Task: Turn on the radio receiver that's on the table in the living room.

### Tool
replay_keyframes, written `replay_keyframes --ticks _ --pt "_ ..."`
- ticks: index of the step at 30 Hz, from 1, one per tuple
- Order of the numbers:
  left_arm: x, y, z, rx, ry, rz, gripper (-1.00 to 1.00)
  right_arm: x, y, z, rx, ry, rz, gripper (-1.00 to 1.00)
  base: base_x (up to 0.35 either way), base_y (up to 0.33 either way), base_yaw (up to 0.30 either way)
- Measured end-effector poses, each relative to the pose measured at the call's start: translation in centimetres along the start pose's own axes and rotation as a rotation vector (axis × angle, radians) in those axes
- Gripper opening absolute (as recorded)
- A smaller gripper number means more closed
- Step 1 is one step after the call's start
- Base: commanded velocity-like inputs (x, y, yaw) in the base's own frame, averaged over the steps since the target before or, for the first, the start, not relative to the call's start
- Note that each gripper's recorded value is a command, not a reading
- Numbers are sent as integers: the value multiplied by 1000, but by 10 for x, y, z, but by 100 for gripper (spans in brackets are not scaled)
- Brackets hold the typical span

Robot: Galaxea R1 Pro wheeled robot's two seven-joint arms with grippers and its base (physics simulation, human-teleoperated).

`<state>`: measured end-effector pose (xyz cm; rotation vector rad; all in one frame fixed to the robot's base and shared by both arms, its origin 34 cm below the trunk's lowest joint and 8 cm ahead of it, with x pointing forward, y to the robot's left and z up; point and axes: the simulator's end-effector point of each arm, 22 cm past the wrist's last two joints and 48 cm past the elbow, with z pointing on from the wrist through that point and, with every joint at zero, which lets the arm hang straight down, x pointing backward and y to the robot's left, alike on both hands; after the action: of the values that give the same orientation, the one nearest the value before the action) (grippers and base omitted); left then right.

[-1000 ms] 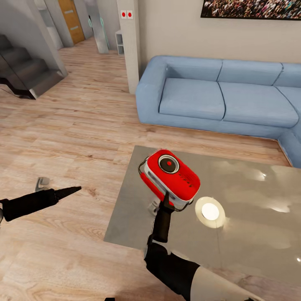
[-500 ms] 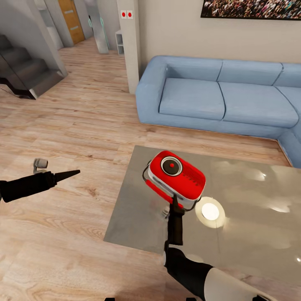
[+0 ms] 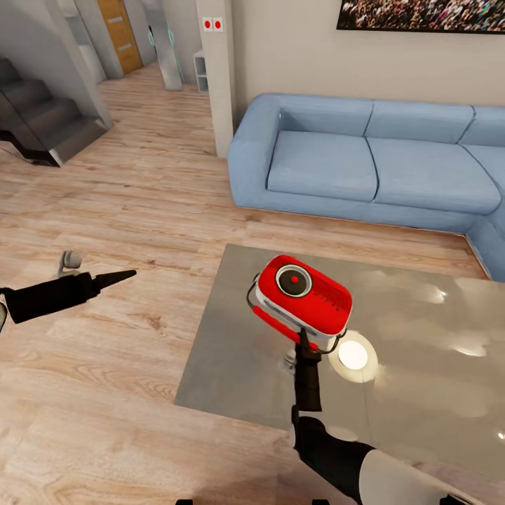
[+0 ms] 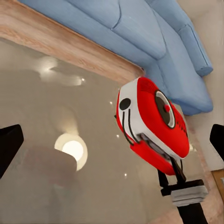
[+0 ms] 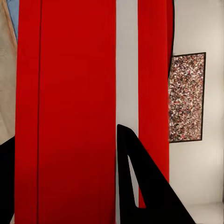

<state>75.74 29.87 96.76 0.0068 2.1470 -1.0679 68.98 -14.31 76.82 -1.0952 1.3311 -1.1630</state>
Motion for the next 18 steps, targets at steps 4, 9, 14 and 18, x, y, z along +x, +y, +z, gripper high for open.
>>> replay_keyframes --ticks 4,9,14,18 --pt "0 -9 15 20 -12 -11 100 -14 8 -10 -20 -50 -22 -100 0 0 0" --pt "3 -21 44 24 4 -6 100 -16 27 -25 -51 -116 -107 -100 0 0 0" --pt "15 -53 94 51 65 23 100 -15 40 -35 -76 -167 -165 -100 0 0 0" --pt "25 -79 126 93 81 8 100 -19 49 -43 -94 -213 -200 -100 0 0 0"
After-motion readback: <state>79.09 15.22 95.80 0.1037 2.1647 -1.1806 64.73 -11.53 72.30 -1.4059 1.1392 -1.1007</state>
